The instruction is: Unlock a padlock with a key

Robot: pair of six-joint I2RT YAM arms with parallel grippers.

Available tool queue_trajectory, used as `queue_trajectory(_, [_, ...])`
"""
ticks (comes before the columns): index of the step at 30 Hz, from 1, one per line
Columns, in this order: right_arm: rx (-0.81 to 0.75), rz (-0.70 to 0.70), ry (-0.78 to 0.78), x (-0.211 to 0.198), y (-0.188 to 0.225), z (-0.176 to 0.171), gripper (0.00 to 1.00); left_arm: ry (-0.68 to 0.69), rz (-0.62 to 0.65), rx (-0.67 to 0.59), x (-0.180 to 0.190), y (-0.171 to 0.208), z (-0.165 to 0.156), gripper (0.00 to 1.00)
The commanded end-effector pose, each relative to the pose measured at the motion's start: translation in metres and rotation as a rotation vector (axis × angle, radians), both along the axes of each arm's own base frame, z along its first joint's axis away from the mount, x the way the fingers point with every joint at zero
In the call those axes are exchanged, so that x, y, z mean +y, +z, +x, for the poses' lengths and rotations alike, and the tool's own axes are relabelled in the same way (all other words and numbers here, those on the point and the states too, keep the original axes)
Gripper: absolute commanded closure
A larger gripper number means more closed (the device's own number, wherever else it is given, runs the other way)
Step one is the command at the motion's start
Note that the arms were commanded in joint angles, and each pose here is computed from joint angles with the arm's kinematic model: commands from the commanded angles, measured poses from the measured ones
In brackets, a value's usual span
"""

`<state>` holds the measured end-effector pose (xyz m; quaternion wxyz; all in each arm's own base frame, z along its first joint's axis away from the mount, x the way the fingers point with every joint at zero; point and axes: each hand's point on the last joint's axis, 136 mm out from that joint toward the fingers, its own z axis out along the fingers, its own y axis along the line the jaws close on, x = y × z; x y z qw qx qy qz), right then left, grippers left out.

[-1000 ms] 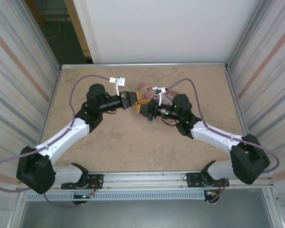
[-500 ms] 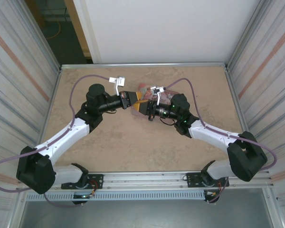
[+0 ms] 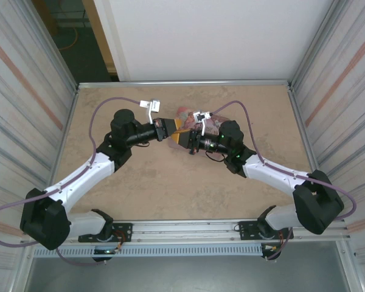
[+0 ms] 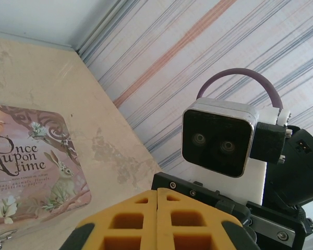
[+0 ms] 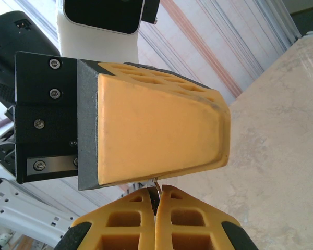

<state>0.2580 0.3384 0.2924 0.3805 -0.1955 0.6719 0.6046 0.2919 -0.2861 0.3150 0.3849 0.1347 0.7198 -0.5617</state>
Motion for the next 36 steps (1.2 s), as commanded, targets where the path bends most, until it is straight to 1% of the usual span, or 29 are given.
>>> queue_trajectory(1, [-0.022, -0.013, -0.072, -0.015, 0.001, 0.010, 1.00, 0.028, -0.027, -0.064, 0.011, 0.018, -0.004, 1.00])
queue_trajectory(3, [-0.023, -0.012, -0.064, -0.015, 0.002, 0.008, 1.00, 0.027, -0.027, -0.063, 0.011, 0.018, -0.005, 1.00])
queue_trajectory(9, [-0.023, -0.008, -0.028, -0.010, 0.005, 0.003, 0.89, 0.022, -0.029, -0.065, 0.010, 0.018, -0.005, 1.00])
queue_trajectory(11, [-0.022, -0.007, -0.019, -0.009, 0.006, 0.002, 0.87, 0.022, -0.030, -0.063, 0.010, 0.018, -0.005, 1.00])
queue_trajectory(19, [-0.020, -0.008, -0.021, -0.007, 0.006, 0.004, 0.84, 0.022, -0.031, -0.062, 0.010, 0.017, -0.005, 1.00])
queue_trajectory(27, [-0.030, 0.000, 0.003, 0.001, 0.011, 0.002, 0.77, 0.020, -0.030, -0.059, 0.010, 0.016, -0.004, 1.00])
queue_trajectory(36, [-0.043, 0.018, 0.016, 0.009, 0.019, 0.004, 0.77, 0.020, -0.028, -0.055, 0.010, 0.013, -0.004, 1.00])
